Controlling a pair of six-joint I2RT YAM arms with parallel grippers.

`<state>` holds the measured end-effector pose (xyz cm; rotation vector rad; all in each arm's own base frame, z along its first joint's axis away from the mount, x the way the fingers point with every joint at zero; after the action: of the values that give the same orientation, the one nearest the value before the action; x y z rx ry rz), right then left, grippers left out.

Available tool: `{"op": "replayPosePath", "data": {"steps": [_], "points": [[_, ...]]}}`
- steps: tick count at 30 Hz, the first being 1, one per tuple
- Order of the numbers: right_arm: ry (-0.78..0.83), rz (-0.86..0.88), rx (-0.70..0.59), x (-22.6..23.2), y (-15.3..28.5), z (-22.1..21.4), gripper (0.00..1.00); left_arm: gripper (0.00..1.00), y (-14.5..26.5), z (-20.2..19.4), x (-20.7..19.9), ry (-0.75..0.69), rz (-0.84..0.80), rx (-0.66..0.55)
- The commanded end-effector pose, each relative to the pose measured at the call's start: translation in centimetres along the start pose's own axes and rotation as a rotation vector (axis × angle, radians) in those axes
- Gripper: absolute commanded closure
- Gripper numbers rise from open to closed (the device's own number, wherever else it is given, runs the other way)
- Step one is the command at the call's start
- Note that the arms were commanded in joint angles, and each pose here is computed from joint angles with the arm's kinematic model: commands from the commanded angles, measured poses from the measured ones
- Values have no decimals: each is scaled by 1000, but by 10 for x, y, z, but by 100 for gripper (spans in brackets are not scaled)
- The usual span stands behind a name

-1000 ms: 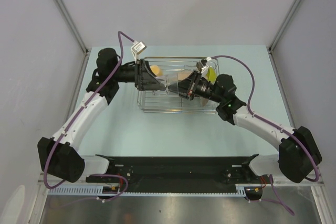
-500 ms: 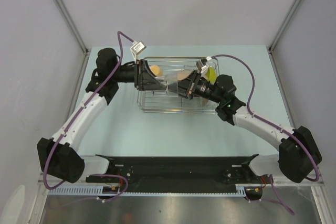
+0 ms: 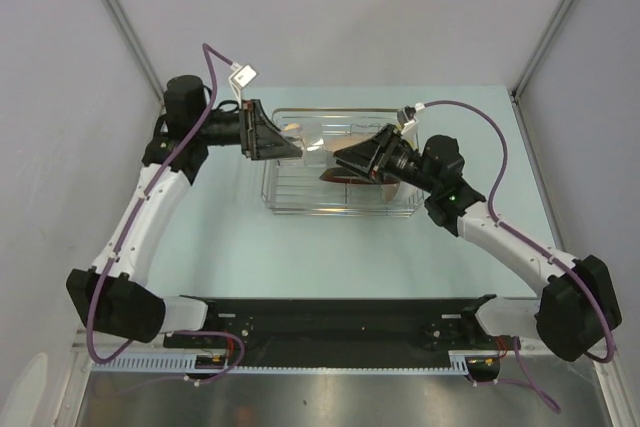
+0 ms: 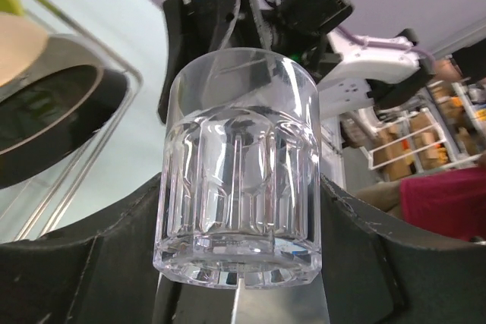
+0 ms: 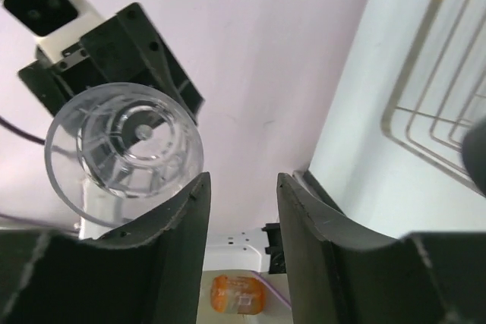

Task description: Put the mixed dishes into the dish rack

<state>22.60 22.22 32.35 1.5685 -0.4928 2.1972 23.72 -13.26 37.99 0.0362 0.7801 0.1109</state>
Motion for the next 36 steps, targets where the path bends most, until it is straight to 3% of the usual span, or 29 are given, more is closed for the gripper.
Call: {"op": "replayPosePath", "data": {"steps": [1,2,3,8,11,21,36], "points": [[72,-39,-26,14,18,11,53,99,14,15,-5,-125,108,17],[65,-94,-32,8,25,14,53,100,16,19,7,-254,233,34],[97,-111,-42,8,31,16,53,100,20,11,8,-214,298,90],[178,-185,-129,24,78,20,52,100,32,9,52,-353,703,278],[209,-216,-188,30,101,22,53,100,29,-1,73,-409,844,389],[223,-265,-238,35,133,19,52,100,-7,-41,129,-480,928,648],[223,-287,-245,33,142,21,52,100,-46,-64,190,-510,970,800]]}}
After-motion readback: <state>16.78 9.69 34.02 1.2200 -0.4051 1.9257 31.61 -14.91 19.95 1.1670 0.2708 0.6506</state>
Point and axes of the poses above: each gripper's point midway between its finger pads, its own y axis back along the fingers, its own x axis along the line the jaws close on, z = x × y, the point moved 10 cm from there along y, back along the fingers, and after that the axes turned 1 degree about -y, right-handed, at the moved point
